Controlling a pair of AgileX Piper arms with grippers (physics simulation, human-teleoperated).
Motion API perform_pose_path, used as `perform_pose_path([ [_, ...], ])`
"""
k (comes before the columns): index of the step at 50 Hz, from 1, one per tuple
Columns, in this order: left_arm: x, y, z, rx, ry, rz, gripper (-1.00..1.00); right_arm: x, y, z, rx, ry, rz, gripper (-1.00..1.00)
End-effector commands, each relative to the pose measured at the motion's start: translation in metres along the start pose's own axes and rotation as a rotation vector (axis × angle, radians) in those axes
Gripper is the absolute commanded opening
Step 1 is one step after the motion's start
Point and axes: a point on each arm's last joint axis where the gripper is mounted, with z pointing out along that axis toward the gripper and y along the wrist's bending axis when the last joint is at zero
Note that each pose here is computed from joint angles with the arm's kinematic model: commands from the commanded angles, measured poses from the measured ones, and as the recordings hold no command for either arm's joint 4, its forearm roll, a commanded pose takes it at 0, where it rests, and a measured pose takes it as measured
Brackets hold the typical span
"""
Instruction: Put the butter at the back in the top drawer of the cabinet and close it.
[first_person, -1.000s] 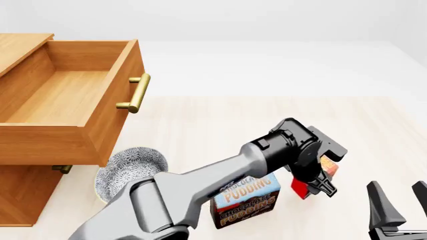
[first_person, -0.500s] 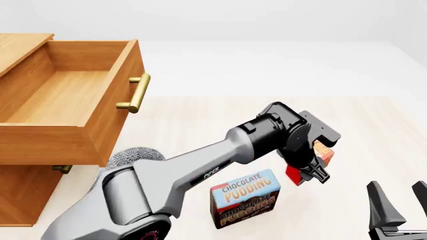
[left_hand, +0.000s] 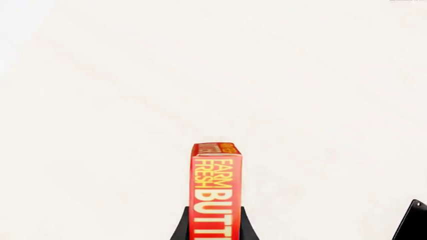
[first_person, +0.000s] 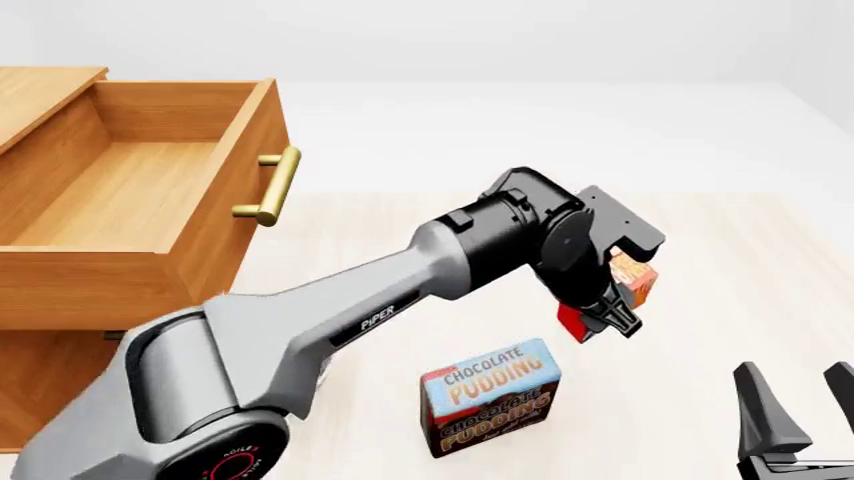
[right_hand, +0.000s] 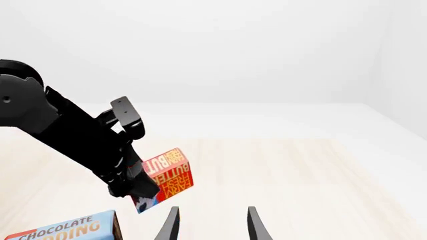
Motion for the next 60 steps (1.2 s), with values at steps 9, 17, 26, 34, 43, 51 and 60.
perform_pose_path([
  [9,-0.004,0.015,-0.048,-0.023,-0.077,0.026,-1.00,0.000,0.000,0.000,0.000,0.000,0.000,1.00],
  [17,-0.001,0.021,-0.064,-0.034,-0.095,0.031,-1.00,0.000,0.000,0.000,0.000,0.000,0.000,1.00],
  [26,0.001,0.027,-0.083,-0.046,-0.120,0.035,-1.00,0.000,0.000,0.000,0.000,0.000,0.000,1.00],
  [34,0.003,0.028,-0.099,-0.050,-0.130,0.035,-1.00,0.000,0.000,0.000,0.000,0.000,0.000,1.00],
  [43,0.006,0.030,-0.119,-0.058,-0.148,0.042,-1.00,0.000,0.000,0.000,0.000,0.000,0.000,1.00],
  [51,0.010,0.035,-0.134,-0.069,-0.160,0.039,-1.00,0.000,0.000,0.000,0.000,0.000,0.000,1.00],
  [60,0.014,0.039,-0.151,-0.079,-0.170,0.031,-1.00,0.000,0.000,0.000,0.000,0.000,0.000,1.00],
])
